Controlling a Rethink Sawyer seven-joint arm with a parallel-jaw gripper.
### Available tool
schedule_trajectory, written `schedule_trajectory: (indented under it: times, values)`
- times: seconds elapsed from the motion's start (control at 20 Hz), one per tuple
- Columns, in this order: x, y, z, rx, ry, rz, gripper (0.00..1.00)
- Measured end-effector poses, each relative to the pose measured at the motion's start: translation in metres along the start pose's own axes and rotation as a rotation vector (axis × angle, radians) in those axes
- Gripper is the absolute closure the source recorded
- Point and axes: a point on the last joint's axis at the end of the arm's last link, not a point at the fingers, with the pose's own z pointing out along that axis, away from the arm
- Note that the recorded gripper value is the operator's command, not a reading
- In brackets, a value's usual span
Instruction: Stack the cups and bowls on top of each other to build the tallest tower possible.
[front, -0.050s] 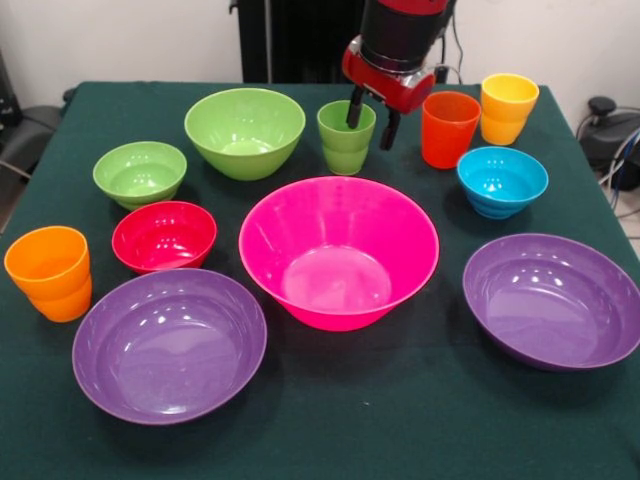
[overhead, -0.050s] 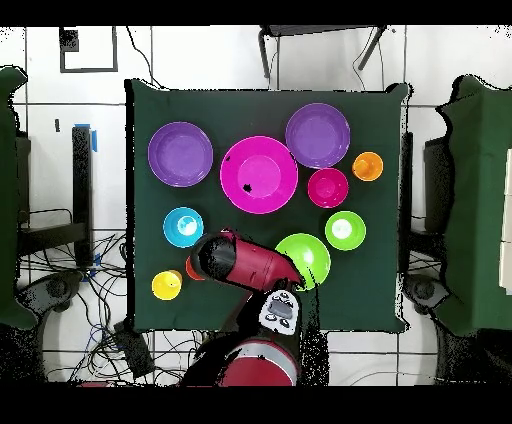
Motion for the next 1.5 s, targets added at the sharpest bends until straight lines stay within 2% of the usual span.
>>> schedule_trajectory:
  times: [0.65, 1.5]
  values:
    - [0.007, -0.005, 0.016, 0.023, 0.026, 0.007, 0.00]
    - [0.024, -0.017, 0.051, 0.072, 0.089, 0.018, 0.00]
